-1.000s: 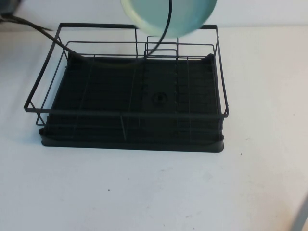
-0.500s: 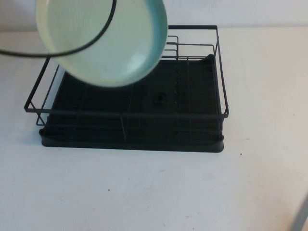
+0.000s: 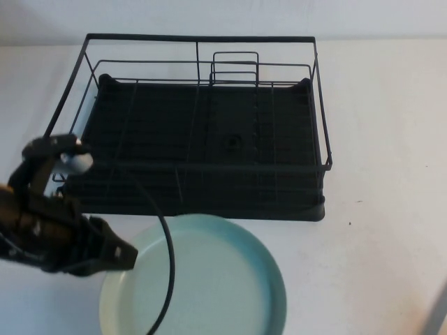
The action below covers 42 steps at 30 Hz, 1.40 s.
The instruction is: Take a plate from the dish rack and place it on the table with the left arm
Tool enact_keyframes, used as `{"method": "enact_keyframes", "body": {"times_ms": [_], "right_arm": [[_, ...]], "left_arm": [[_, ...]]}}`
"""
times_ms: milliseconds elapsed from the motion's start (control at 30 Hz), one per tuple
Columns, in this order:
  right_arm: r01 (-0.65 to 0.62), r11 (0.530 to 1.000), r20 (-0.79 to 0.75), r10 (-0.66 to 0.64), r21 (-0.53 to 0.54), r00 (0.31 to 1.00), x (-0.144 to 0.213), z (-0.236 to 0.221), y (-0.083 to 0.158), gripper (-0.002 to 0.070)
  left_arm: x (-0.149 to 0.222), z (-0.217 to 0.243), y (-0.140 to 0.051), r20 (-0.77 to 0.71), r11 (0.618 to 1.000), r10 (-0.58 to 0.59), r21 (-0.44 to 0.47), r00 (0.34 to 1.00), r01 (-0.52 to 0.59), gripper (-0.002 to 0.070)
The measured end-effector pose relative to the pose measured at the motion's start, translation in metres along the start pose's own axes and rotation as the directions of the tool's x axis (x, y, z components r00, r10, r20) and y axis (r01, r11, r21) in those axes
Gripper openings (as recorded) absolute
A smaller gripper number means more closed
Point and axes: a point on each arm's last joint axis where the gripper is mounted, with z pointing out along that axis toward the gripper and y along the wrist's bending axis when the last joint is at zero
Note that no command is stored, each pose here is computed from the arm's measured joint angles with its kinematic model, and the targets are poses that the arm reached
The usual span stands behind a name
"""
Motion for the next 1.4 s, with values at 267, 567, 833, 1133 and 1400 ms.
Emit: {"method": "enact_keyframes", "body": {"times_ms": [267,567,833,1133,1400], "right_arm": [[0.0,1.0,0.0,0.0,0.0,1.0,0.0,0.0,0.0,-0.002],[0.0,1.0,0.0,0.0,0.0,1.0,0.0,0.0,0.0,-0.002],[0.0,1.0,0.0,0.0,0.0,1.0,0.0,0.0,0.0,-0.002],[0.0,1.0,0.0,0.0,0.0,1.0,0.0,0.0,0.0,-0.002],[0.0,1.0,0.0,0.0,0.0,1.0,0.0,0.0,0.0,-0.002]], "left_arm": [[0.043,0.051,0.033,0.058,0.987,-0.102,-0.122,0.993,0.108,0.0],[0.041,0.09,0.054,0.043,0.996,-0.065,-0.066,0.997,0.067,0.0018],[0.042,0.105,0.06,0.024,0.999,-0.008,-0.032,1.0,0.009,0.0324],[0.007,0.059,0.035,0.13,0.993,0.114,-0.026,0.985,-0.111,0.036],[-0.002,-0.033,-0.018,0.305,0.927,0.363,-0.211,0.88,-0.309,0.002]]}}
